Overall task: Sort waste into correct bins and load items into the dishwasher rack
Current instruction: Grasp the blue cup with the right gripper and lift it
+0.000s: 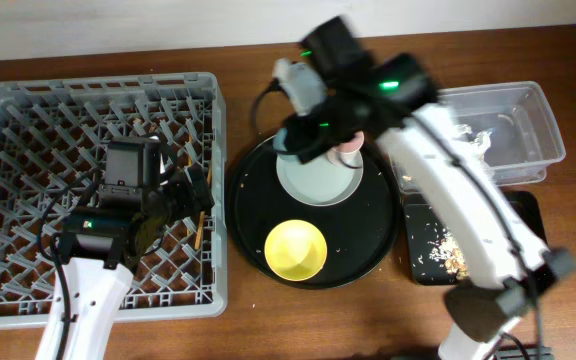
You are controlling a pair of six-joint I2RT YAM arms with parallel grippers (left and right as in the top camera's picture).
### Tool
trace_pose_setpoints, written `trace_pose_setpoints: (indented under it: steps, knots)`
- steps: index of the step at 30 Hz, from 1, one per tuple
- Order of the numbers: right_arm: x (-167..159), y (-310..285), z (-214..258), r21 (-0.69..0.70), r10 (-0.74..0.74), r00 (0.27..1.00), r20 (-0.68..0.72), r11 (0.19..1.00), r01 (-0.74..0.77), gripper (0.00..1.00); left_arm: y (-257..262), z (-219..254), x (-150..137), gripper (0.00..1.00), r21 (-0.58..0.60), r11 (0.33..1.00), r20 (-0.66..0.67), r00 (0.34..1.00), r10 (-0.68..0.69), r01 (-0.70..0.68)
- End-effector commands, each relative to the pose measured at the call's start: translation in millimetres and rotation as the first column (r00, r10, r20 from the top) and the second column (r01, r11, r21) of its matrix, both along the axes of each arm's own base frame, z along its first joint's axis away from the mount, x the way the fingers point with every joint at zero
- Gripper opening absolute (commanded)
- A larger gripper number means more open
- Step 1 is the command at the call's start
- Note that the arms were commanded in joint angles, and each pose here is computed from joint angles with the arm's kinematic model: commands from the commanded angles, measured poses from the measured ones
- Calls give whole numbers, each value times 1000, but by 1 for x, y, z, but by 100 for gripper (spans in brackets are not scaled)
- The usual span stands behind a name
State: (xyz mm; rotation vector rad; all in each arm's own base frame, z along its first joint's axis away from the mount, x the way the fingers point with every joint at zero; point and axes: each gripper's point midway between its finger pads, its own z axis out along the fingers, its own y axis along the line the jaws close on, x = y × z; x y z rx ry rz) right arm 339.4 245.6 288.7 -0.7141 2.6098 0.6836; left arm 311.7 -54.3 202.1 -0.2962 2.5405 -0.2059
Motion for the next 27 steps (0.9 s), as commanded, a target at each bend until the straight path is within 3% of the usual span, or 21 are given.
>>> trace_pose_setpoints:
  steps: [1, 3, 4, 5, 6, 7, 8, 11, 14, 17, 21, 23, 25, 27]
  knots:
    - [-17, -31, 43, 258, 59, 996, -73, 965, -39, 4, 1, 7, 3, 99, -6, 1000, 24, 1000, 9, -9]
    - [-28, -50, 50, 335, 124, 988, -88, 938, -88, 4, -20, 20, 14, 99, -100, 993, 91, 995, -50, 59]
    - [-35, -62, 59, 404, 168, 983, -70, 906, -126, 4, -59, 36, 11, 99, -213, 935, 161, 954, -251, 282]
    - [-28, -76, 63, 447, 130, 989, -70, 891, -86, 4, -119, 78, -10, 99, -321, 680, 385, 746, -543, 660]
    - [-28, -75, 71, 504, 159, 987, -29, 855, -123, 4, -152, 131, -43, 99, -315, 346, 620, 468, -630, 884]
    - [-33, -65, 83, 583, 208, 978, 8, 794, -174, 4, -160, 159, -62, 99, -243, 177, 726, 299, -619, 954]
    - [-39, -56, 87, 615, 245, 969, 31, 760, -212, 4, -160, 165, -65, 99, -216, 147, 745, 260, -614, 965]
    - [-69, -14, 93, 642, 389, 920, 57, 691, -332, 4, -160, 164, -62, 99, -211, 163, 742, 267, -614, 964]
    - [-81, -3, 108, 699, 430, 898, 90, 615, -365, 4, -158, 159, -49, 99, -200, 240, 726, 309, -615, 950]
    - [-81, -3, 111, 712, 429, 898, 94, 602, -362, 4, -151, 146, -26, 99, -191, 388, 683, 407, -607, 901]
    - [-81, -1, 111, 709, 435, 894, 107, 597, -375, 4, -156, 153, -43, 90, -211, 287, 707, 348, -616, 934]
    - [-82, 0, 109, 702, 441, 892, 104, 602, -380, 4, -160, 164, -55, 89, -185, 199, 744, 270, -612, 962]
    - [-85, 4, 109, 700, 452, 885, 113, 595, -394, 4, -162, 177, -71, 82, -140, 87, 783, 164, -600, 986]
    - [-83, 5, 112, 705, 452, 882, 133, 583, -405, 4, -168, 178, -80, 77, -136, 42, 788, 133, -602, 990]
